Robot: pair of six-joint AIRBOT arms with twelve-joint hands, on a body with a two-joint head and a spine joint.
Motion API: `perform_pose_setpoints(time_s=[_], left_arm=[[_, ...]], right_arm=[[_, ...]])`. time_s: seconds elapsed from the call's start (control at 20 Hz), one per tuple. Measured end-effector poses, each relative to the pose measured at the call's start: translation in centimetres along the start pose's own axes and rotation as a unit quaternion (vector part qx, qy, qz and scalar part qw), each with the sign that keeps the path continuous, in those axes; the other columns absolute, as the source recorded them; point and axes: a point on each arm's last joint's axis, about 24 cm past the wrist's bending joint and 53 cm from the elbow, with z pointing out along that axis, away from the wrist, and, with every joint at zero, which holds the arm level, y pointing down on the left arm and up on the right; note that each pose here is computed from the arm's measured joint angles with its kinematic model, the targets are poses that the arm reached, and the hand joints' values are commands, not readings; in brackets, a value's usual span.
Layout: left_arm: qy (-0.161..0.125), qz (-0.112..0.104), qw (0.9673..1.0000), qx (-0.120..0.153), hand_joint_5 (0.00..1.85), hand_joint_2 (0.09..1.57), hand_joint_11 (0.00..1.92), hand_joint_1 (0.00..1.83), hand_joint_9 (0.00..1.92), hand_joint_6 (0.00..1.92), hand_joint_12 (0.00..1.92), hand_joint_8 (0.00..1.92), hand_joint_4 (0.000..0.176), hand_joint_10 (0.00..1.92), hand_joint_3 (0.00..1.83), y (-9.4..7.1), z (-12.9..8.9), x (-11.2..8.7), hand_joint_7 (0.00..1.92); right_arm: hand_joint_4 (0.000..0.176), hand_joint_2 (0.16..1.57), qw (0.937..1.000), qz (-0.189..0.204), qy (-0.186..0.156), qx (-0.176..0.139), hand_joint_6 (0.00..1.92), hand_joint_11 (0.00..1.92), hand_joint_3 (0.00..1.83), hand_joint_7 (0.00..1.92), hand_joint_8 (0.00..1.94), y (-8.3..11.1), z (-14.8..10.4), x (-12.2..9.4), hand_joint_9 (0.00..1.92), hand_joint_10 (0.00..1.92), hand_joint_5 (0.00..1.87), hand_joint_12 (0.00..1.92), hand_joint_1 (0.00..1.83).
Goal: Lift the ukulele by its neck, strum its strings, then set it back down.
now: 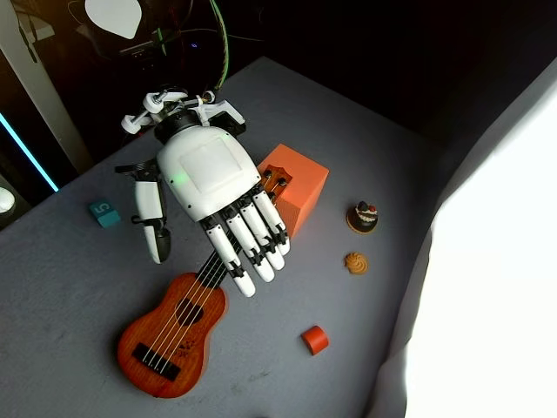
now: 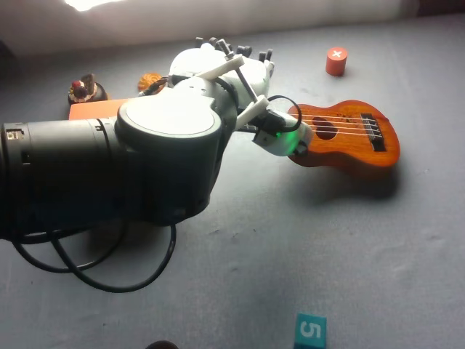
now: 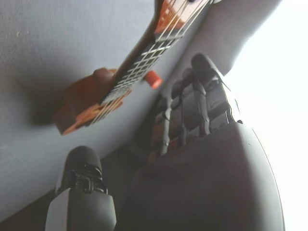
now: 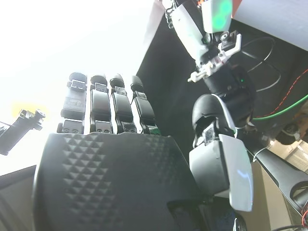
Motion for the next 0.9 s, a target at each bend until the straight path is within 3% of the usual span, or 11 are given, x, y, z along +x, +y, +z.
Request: perform_pose_setpoints(time_s=[0.05, 0.15, 0.35, 0.5, 0.65, 0.85, 0.9], left_arm=[[-0.003, -0.005, 1.0, -0.002, 0.07, 1.13, 0.0, 0.15, 0.18, 0.0, 0.71, 0.0, 0.039, 0.01, 0.0, 0.2, 0.3, -0.1, 0.15], [-0.009, -0.006, 0.9999, -0.003, 0.05, 1.13, 0.0, 0.14, 0.17, 0.0, 0.7, 0.0, 0.048, 0.0, 0.0, 0.3, 0.7, -0.4, 0.14], [-0.017, -0.002, 0.9998, -0.008, 0.05, 1.13, 0.0, 0.13, 0.16, 0.0, 0.68, 0.0, 0.048, 0.0, 0.0, 1.1, 1.5, -1.0, 0.13], [-0.01, 0.003, 0.9999, -0.004, 0.06, 1.13, 0.0, 0.13, 0.15, 0.0, 0.68, 0.0, 0.042, 0.0, 0.0, 1.5, 1.9, -0.5, 0.12], [-0.001, 0.008, 0.9999, 0.007, 0.02, 1.13, 0.0, 0.13, 0.13, 0.0, 0.68, 0.0, 0.048, 0.0, 0.0, 1.2, 2.0, 0.1, 0.1], [0.004, 0.014, 0.9999, 0.008, 0.0, 1.09, 0.0, 0.21, 0.14, 0.0, 0.68, 0.0, 0.047, 0.0, 0.0, 1.6, 2.0, 0.7, 0.1], [0.004, 0.016, 0.9998, 0.009, 0.0, 1.05, 0.0, 0.31, 0.12, 0.0, 0.63, 0.0, 0.038, 0.0, 0.0, 1.6, 2.0, 0.8, 0.09]], right_arm=[[0.0, 1.31, 1.0, 0.0, 0.0, 0.0, 0.09, 0.0, 0.04, 0.0, 0.0, 0.0, 0.0, 0.0, 0.0, 0.0, 0.01, 0.0, 0.0], [0.0, 1.32, 1.0, 0.0, 0.0, 0.0, 0.04, 0.0, 0.04, 0.0, 0.0, 0.0, 0.0, 0.0, 0.0, 0.0, 0.0, 0.0, 0.0], [0.0, 1.32, 1.0, 0.0, 0.0, 0.0, 0.04, 0.0, 0.04, 0.01, 0.0, 0.0, 0.0, 0.0, 0.0, 0.0, 0.01, 0.0, 0.0], [0.0, 1.31, 1.0, 0.0, 0.0, 0.0, 0.01, 0.0, 0.03, 0.0, 0.0, 0.0, 0.0, 0.0, 0.0, 0.0, 0.0, 0.0, 0.0], [0.0, 1.32, 1.0, 0.0, 0.0, 0.001, 0.02, 0.0, 0.03, 0.0, 0.0, 0.0, 0.0, 0.0, 0.0, 0.0, 0.04, 0.0, 0.0], [0.0, 1.31, 1.0, 0.0, 0.0, 0.0, 0.02, 0.0, 0.02, 0.02, 0.01, 0.0, 0.0, 0.0, 0.0, 0.0, 0.03, 0.0, 0.03], [0.0, 1.31, 1.0, -0.001, 0.0, 0.0, 0.01, 0.0, 0.02, 0.02, 0.01, 0.0, 0.0, 0.0, 0.0, 0.0, 0.02, 0.0, 0.02]])
